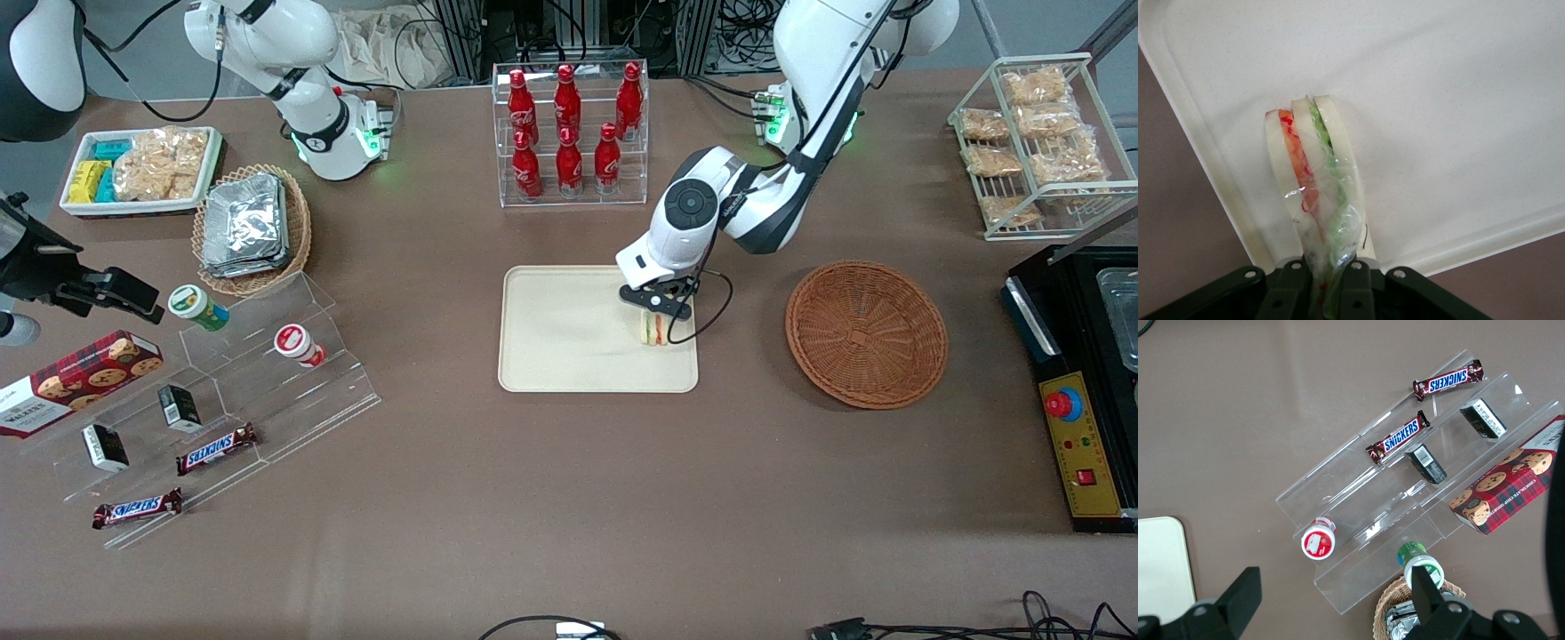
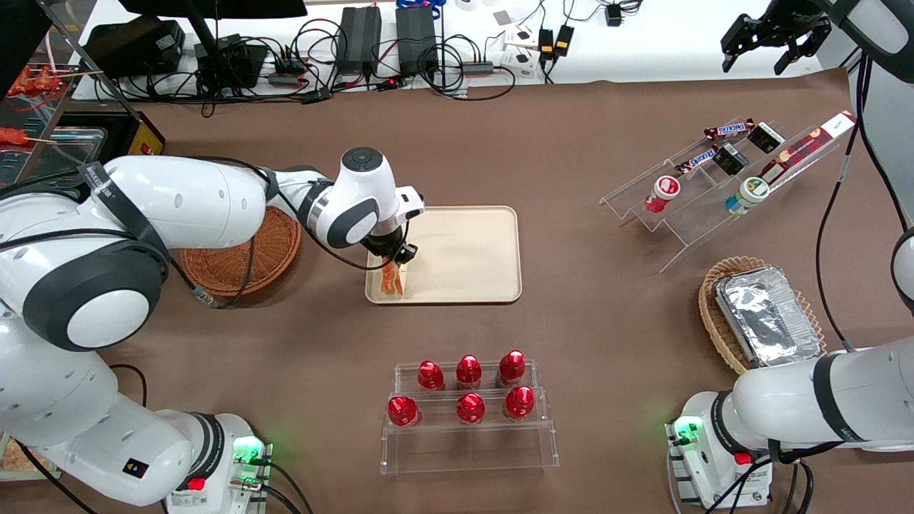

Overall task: Place sandwich from basket to tray
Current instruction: 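Lower the sandwich onto the tray and open the left gripper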

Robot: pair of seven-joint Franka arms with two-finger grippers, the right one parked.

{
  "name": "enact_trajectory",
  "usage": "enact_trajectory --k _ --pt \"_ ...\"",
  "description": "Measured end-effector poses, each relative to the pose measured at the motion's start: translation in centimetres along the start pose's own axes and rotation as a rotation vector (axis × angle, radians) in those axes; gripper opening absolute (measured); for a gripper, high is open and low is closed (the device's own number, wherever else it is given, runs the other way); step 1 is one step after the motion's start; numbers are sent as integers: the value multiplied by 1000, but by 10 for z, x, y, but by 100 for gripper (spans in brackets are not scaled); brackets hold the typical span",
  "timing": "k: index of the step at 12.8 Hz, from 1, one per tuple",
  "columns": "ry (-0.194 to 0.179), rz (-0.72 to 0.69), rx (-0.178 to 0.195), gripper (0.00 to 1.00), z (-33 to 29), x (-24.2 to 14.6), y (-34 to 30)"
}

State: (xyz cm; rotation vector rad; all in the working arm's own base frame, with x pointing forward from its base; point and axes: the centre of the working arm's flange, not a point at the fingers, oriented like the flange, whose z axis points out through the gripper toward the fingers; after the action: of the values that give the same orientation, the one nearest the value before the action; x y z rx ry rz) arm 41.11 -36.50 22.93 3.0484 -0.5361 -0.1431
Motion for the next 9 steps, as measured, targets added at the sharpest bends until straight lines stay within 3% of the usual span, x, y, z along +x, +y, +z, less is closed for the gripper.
enact_trajectory --k 7,9 --pt "16 -13 -4 94 -7 7 -1" --pt "11 -37 5 99 -24 18 -9"
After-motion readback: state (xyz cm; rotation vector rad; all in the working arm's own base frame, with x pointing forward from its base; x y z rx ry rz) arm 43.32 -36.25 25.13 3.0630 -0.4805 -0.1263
